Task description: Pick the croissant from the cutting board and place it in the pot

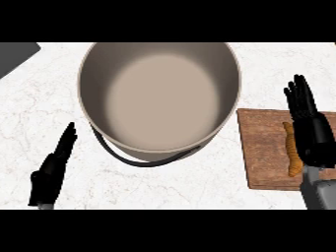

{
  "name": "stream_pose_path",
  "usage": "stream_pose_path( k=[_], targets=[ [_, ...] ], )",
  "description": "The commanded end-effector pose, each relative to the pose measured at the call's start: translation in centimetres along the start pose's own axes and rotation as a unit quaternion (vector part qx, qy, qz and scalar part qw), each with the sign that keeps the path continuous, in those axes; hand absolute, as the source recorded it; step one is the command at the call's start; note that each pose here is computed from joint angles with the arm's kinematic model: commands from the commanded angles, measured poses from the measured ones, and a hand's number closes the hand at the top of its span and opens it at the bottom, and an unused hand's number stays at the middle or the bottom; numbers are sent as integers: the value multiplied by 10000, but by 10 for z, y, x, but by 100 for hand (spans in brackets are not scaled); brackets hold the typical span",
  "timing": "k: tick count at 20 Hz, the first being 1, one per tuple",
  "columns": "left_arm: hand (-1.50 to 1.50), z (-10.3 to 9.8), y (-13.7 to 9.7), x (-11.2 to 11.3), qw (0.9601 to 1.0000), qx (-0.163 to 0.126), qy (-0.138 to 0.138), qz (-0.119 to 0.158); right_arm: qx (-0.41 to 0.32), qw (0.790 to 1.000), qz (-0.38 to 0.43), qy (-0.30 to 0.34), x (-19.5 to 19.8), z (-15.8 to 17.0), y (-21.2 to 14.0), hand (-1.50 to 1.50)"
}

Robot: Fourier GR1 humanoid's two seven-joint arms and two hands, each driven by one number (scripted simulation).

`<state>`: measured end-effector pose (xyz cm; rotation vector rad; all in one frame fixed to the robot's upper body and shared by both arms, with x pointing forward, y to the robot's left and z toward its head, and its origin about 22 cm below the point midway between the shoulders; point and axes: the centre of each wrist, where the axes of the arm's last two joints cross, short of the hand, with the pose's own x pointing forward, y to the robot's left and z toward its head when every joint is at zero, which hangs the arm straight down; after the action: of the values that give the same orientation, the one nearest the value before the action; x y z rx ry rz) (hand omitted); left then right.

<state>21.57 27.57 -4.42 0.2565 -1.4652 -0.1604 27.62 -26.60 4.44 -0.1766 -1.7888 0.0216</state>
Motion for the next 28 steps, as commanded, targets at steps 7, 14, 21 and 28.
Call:
stream_pose_path(
  k=[7,14,21,28],
  targets=[
    [0,-7,53,7,9955,783,147,-514,-1370,8867,4101,1641,-14,52,-163,150],
    [0,-17,83,39,9935,829,571,-537,-2497,8529,4569,371,-14,111,-112,-150],
    [0,-14,77,33,9949,736,426,-534,-1736,8394,4937,1469,55,101,-92,-150],
    [0,-16,63,47,9965,544,274,-581,-996,8134,5156,2502,99,46,-65,-150]
  ],
)
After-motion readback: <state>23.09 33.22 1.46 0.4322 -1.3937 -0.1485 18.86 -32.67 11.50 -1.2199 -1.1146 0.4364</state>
